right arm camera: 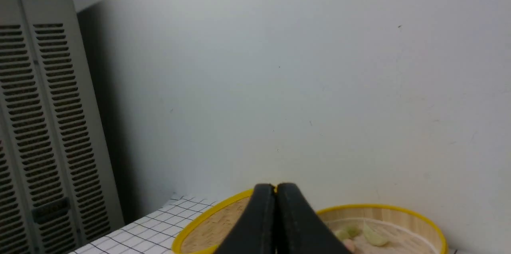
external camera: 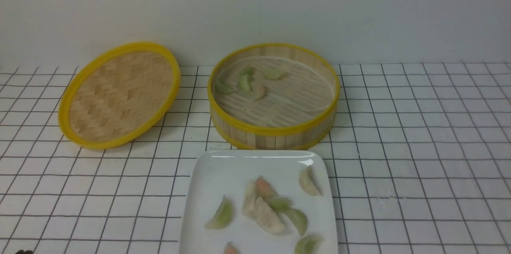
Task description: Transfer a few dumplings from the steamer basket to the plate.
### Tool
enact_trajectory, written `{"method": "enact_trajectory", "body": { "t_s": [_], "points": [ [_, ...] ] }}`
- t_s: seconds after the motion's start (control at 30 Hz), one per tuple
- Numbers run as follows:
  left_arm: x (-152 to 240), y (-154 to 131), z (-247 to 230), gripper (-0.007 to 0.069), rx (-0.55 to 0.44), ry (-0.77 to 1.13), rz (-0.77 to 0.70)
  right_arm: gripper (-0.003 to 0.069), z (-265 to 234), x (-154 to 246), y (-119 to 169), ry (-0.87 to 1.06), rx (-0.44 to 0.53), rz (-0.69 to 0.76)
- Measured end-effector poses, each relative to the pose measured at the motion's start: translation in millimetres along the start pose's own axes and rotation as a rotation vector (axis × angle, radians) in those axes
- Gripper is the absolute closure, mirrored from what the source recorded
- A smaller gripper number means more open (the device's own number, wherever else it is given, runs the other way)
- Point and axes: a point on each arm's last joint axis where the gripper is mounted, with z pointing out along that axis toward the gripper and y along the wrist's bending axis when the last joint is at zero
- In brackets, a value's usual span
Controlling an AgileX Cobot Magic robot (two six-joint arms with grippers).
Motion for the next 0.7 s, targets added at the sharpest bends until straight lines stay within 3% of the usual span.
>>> {"method": "enact_trajectory", "body": {
  "t_s": [0.23, 0.4, 0.47, 0.7],
  "points": [
    [0.0, 0.0, 0.0, 0.0631, 0.0, 0.0, 0.0, 0.0669, 0.0, 2.7, -2.3, 0.031, 0.023, -0.133],
    [0.0, 0.0, 0.0, 0.0631, 0.0, 0.0, 0.0, 0.0669, -0.5, 10.9, -4.8, 0.125, 0.045, -0.146],
    [0.0, 0.0, 0.0, 0.0631, 0.0, 0.0, 0.0, 0.0669, -0.9, 17.8, -7.8, 0.175, 0.099, -0.142],
    [0.0, 0.0, 0.0, 0.0631, 0.0, 0.0, 0.0, 0.0669, -5.3, 61.3, -32.0, 0.288, 0.517, -0.081]
  ]
}}
